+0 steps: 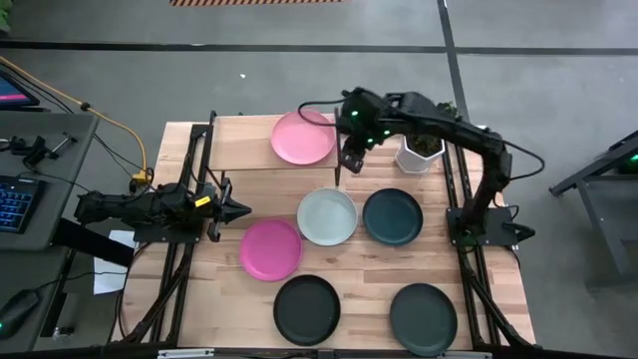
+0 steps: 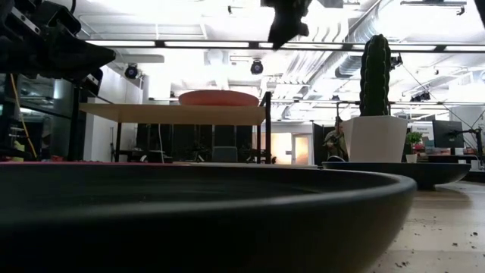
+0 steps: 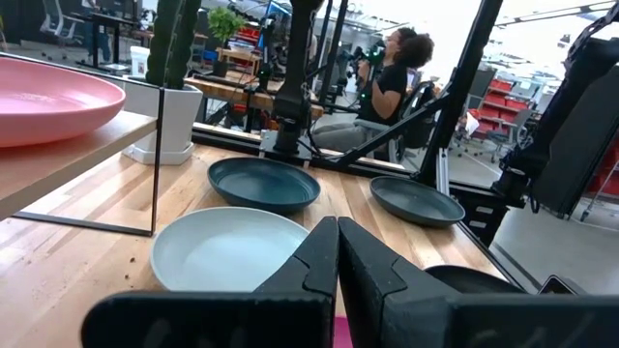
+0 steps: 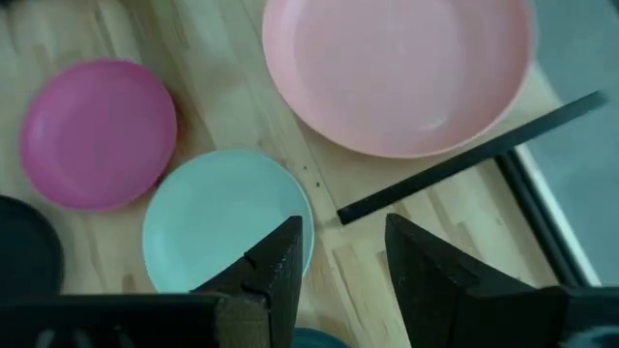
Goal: Place and stack plates onto a shelf
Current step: Put the black plate on the shelf
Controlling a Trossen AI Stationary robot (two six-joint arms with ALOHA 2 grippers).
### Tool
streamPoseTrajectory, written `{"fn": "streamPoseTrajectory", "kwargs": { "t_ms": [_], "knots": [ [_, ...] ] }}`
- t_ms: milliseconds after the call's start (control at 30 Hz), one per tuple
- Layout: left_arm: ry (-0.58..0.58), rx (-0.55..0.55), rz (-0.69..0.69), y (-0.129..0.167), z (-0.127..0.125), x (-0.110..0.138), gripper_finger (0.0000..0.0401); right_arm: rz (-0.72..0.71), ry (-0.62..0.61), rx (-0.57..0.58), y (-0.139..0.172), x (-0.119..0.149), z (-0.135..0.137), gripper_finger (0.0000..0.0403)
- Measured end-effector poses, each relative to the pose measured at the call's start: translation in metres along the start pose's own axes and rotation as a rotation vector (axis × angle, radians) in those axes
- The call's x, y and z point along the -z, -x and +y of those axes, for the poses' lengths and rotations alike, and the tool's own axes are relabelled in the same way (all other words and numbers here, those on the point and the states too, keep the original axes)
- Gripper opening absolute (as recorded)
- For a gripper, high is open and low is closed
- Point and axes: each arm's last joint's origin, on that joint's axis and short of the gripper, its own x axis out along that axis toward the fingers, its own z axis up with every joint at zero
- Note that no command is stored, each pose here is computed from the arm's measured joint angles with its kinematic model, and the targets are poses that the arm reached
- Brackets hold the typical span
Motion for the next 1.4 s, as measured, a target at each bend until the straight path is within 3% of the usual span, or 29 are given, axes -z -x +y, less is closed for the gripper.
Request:
{"fn": "streamPoseTrajectory", "kwargs": {
  "t_ms": [233,467,600,733,933,1233,1400],
  "knots": [
    [0.000,0.000,0.000,0.000,0.000,0.000,0.0000,-0.154,-0.006,-0.018,0.046,0.020,0.000,0.0130],
    [0.000,0.000,0.000,0.000,0.000,0.000,0.0000,-0.337,-0.110,-0.086,0.044,0.088,-0.004,0.0130],
    [0.000,0.000,0.000,0.000,0.000,0.000,0.0000,-0.494,-0.168,-0.212,0.047,0.115,-0.003,0.0130],
    [0.000,0.000,0.000,0.000,0.000,0.000,0.0000,-0.598,-0.150,-0.282,0.048,0.133,-0.003,0.0130],
    [0.000,0.000,0.000,0.000,0.000,0.000,0.0000,-0.599,-0.146,-0.286,0.045,0.147,-0.004,0.0130],
    [0.000,0.000,0.000,0.000,0.000,0.000,0.0000,-0.530,-0.083,-0.420,0.054,0.176,0.007,0.0130],
    [0.000,0.000,0.000,0.000,0.000,0.000,0.0000,-0.571,-0.134,-0.448,0.054,0.198,0.013,0.0130]
  ]
}}
